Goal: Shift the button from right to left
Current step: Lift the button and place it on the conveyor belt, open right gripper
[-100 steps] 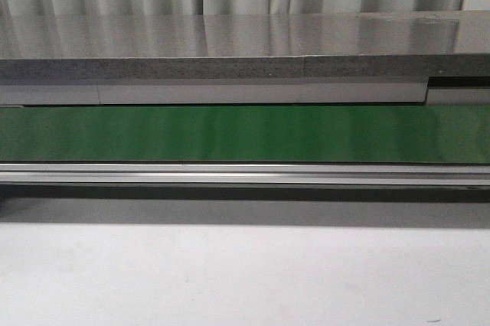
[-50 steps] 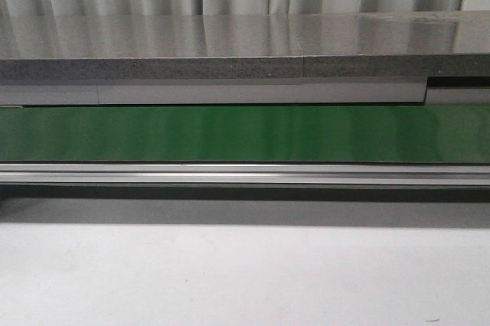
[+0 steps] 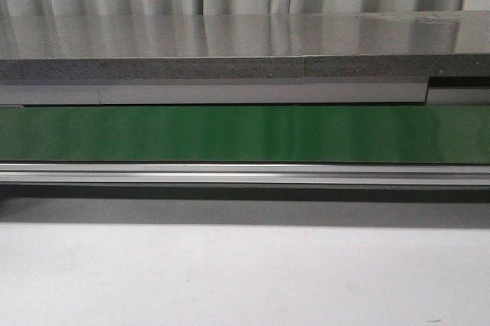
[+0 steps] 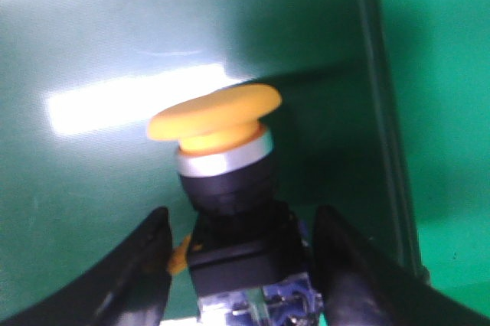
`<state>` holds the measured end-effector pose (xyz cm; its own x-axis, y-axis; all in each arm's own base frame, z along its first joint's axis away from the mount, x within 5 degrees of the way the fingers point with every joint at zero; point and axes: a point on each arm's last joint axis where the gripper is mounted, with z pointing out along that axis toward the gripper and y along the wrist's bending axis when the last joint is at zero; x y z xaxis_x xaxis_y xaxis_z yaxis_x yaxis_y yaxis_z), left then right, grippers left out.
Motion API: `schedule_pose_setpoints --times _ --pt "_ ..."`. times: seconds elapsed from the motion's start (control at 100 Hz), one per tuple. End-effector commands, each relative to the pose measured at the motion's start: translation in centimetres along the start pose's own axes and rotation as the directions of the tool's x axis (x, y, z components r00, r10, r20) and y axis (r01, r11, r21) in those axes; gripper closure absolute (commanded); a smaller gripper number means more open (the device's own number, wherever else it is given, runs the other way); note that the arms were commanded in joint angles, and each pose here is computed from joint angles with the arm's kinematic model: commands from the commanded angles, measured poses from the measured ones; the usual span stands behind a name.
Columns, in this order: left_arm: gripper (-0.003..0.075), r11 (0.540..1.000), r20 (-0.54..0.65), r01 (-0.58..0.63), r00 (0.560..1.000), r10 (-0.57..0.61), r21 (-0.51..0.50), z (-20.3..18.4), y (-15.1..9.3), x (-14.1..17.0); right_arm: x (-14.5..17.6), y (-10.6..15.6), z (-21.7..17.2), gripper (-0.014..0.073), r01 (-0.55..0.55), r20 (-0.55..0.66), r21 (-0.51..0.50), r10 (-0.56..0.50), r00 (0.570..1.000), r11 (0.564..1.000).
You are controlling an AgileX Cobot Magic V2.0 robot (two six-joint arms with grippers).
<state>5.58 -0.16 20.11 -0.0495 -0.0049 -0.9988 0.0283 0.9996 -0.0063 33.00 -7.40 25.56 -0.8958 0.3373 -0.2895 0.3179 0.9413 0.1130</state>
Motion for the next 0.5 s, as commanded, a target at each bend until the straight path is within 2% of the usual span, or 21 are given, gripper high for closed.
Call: schedule_pose_setpoints --times 0.0,0.11,0.26,0.31,0.49 --pt "0.0741 1.000 0.063 0.017 0.998 -0.017 -0.001 0.0 0.0 0.7 -0.7 0.2 -1.5 0.0390 0.024 0.090 -0.007 -0.023 0.996 1.000" --pt "0.0741 1.000 0.063 0.017 0.998 -0.017 -0.001 0.0 0.0 0.7 -0.7 0.1 -1.1 0.0358 0.034 0.079 -0.006 -0.033 0.996 0.999" --pt "0.0741 1.000 0.063 0.017 0.998 -0.017 -0.001 0.0 0.0 0.7 -1.1 0.2 -1.1 0.0114 0.045 0.112 -0.006 -0.044 0.993 0.999" --pt "0.0741 1.000 0.063 0.017 0.998 -0.017 -0.001 0.0 0.0 0.7 -1.1 0.2 -1.1 0.0066 0.045 0.117 -0.006 -0.044 0.992 0.999" --pt "0.0741 1.000 0.063 0.017 0.998 -0.017 -0.001 0.0 0.0 0.7 -0.7 1.2 -2.3 0.0053 0.093 0.133 -0.015 -0.090 0.987 0.996"
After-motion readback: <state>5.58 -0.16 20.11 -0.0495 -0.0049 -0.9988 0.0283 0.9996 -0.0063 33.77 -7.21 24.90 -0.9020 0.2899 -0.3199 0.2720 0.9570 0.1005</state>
